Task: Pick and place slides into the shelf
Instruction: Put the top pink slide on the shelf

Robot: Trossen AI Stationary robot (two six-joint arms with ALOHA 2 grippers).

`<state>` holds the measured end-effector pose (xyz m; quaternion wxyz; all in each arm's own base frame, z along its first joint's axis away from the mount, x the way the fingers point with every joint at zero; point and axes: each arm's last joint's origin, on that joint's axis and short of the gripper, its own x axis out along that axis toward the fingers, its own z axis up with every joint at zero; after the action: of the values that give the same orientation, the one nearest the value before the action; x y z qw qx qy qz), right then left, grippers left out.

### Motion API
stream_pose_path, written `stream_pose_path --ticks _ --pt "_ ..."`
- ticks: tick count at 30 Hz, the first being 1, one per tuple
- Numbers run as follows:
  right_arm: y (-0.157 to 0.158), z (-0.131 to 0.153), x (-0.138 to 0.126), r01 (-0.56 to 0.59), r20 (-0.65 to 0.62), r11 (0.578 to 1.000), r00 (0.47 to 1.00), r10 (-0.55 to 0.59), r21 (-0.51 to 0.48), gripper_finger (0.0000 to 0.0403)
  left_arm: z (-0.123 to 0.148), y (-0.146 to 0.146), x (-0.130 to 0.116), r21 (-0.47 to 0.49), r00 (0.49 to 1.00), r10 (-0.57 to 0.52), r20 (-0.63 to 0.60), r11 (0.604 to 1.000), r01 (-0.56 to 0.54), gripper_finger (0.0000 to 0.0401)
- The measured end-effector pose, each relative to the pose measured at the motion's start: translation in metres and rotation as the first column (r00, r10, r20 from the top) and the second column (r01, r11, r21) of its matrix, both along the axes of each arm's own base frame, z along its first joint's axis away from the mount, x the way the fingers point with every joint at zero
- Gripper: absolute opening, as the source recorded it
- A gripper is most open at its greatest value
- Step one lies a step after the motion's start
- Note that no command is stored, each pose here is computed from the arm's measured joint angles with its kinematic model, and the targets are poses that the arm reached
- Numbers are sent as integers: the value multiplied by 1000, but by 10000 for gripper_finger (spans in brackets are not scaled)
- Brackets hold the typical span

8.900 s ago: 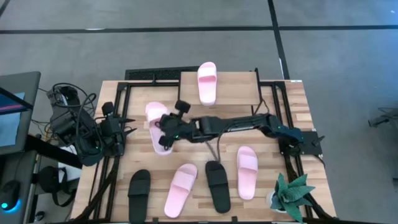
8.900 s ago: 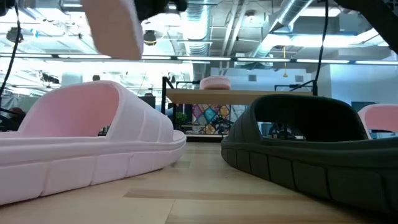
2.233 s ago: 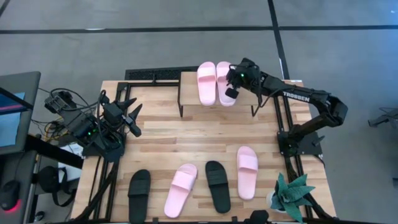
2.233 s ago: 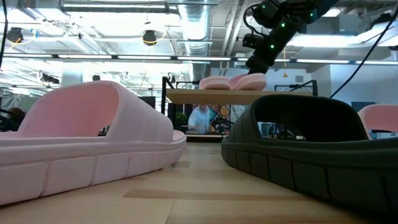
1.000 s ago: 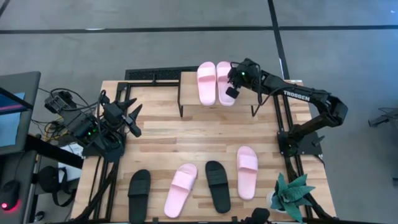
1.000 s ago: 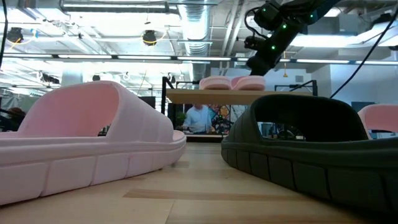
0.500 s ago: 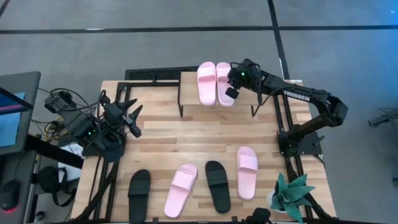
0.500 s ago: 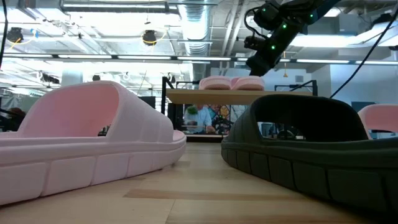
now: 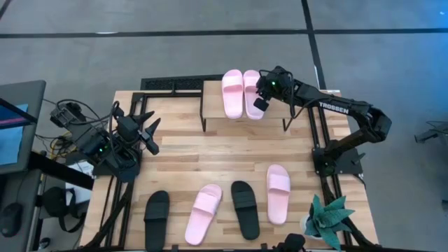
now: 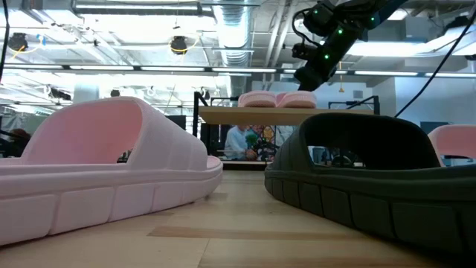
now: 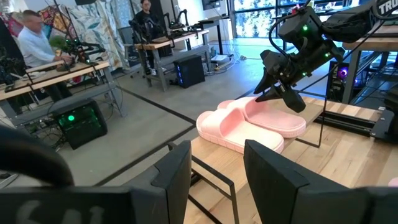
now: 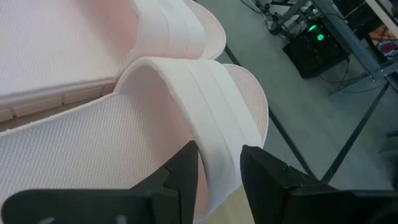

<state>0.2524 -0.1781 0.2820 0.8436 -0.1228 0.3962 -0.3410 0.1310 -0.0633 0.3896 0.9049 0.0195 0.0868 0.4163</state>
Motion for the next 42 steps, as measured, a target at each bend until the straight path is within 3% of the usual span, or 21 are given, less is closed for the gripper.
stream_pose_path --ticks 42 --pt "6 1 5 10 53 1000 999 -11 25 109 0 0 0 -9 1000 -4 -7 1000 4 139"
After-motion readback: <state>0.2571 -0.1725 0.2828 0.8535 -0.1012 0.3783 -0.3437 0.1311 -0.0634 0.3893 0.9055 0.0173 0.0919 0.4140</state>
